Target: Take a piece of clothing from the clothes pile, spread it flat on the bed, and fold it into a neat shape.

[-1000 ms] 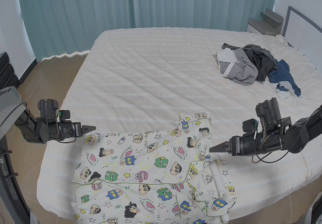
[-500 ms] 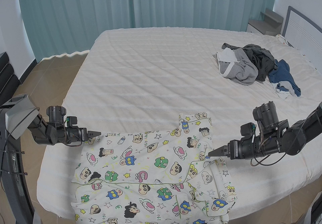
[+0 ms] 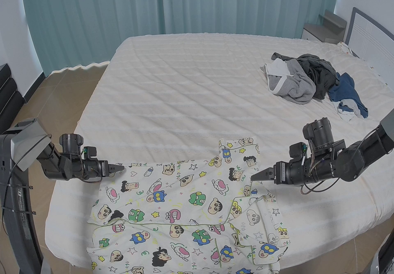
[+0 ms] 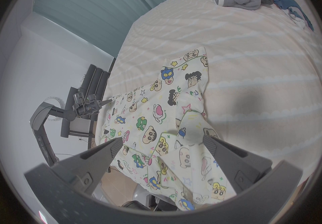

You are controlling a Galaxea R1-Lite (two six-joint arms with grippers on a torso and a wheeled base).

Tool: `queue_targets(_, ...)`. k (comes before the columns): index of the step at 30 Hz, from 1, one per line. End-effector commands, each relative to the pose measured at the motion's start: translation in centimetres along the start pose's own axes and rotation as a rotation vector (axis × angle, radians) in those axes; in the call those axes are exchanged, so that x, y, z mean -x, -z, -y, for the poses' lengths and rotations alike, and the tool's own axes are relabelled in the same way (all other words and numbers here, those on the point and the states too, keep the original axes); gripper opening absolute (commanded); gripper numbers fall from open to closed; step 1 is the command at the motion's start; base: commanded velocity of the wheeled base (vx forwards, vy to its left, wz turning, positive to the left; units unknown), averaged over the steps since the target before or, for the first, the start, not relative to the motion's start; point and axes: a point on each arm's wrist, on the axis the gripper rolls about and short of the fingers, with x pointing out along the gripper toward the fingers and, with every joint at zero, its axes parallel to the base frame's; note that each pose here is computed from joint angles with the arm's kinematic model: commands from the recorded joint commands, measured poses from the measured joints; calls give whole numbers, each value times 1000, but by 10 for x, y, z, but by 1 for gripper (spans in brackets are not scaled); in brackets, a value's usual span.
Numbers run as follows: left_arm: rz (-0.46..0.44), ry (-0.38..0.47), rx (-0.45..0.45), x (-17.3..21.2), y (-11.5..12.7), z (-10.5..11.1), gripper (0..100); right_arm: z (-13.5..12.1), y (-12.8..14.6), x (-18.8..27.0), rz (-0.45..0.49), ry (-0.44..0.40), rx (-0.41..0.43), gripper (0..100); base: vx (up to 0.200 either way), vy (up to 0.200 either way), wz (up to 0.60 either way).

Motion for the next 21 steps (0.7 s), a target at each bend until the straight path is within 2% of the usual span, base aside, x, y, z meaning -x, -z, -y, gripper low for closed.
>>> queue_targets(1, -11, 7, 5, -5, 4, -1, 0, 10, -7, -30, -25, 18, -15, 100, 0, 0, 0)
queue_targets(7, -15, 22, 6, -5, 6, 2, 0, 26, -18, -66, 0, 123, -24, 100, 0, 0, 0)
queue_targets(14, -11, 21, 9, -3, 5, 2, 0, 35, -31, -94, 45, 181, -30, 100, 0, 0, 0)
queue_targets(16, 1, 21, 12, 5, 0, 7, 0, 36, -43, -107, 92, 200, -72, 100, 0, 0, 0)
queue_targets(21, 24, 24, 11, 16, -9, 15, 0, 36, -51, -128, 134, 217, -116, 100, 0, 0, 0)
